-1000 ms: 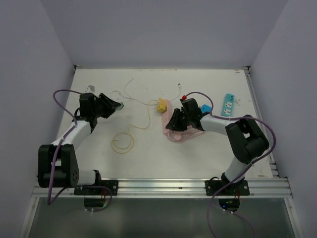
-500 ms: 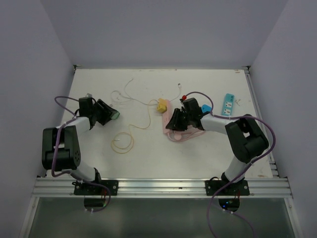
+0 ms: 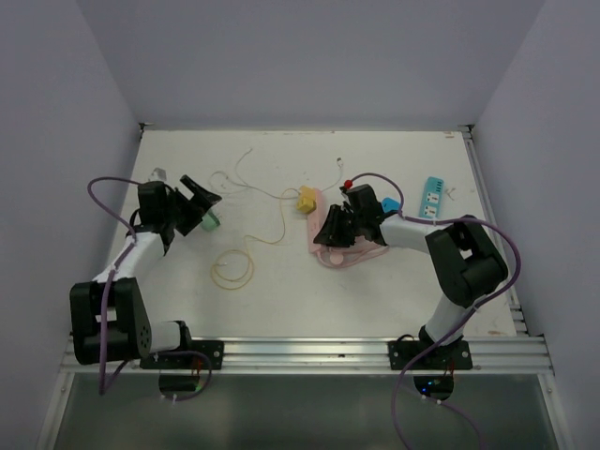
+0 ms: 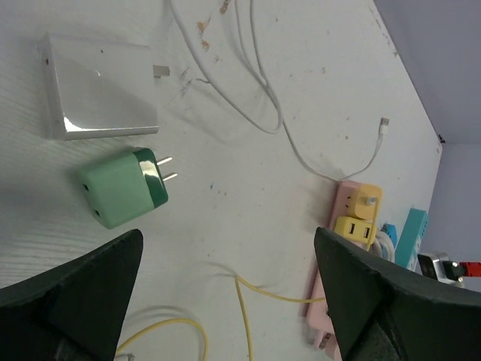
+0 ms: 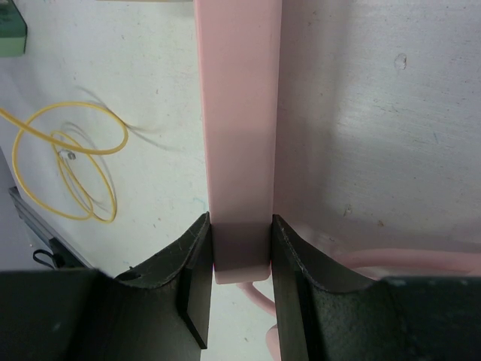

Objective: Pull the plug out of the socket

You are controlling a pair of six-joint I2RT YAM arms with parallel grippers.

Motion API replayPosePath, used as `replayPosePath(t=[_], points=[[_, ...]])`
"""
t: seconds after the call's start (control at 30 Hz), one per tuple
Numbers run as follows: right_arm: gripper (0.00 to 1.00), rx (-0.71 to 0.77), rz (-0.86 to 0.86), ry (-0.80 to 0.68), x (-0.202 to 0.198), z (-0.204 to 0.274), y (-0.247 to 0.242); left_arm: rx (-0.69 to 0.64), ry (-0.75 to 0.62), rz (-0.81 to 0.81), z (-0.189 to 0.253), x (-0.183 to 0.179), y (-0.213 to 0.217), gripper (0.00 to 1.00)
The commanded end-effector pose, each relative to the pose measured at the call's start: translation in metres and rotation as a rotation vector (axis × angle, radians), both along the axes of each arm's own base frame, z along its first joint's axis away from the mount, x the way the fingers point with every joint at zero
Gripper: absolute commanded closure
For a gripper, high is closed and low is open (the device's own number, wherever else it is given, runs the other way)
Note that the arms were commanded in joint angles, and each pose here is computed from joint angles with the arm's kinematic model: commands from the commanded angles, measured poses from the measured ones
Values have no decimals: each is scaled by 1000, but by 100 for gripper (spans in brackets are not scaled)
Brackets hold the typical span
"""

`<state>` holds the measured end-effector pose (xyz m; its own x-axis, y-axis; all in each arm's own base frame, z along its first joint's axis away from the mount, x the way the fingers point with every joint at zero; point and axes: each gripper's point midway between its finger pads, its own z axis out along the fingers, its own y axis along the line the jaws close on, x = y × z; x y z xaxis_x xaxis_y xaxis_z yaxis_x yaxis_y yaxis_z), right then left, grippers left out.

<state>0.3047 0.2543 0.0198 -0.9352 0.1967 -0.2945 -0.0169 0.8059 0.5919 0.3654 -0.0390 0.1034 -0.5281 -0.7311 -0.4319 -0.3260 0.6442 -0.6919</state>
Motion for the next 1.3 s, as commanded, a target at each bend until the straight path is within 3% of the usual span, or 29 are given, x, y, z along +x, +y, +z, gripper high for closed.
replayPosePath(t=[0.0,0.17,0.63,0.93,1.27], points=[[100,-405,10,292,-79,-91,-85,55,-84,-33,33,-4,0,0],[100,-402,27,288,-79,-88,-84,88,-173,-113,69,-5,-32,0],[100,-383,89,299,-86,-87,-82,31,-339,-341,128,-13,-202,10],[100,-381,123,307,-91,-87,-82,21,-224,-417,81,-6,-268,14],[100,-370,134,305,-92,-87,-80,127,-109,-346,21,21,-261,17]])
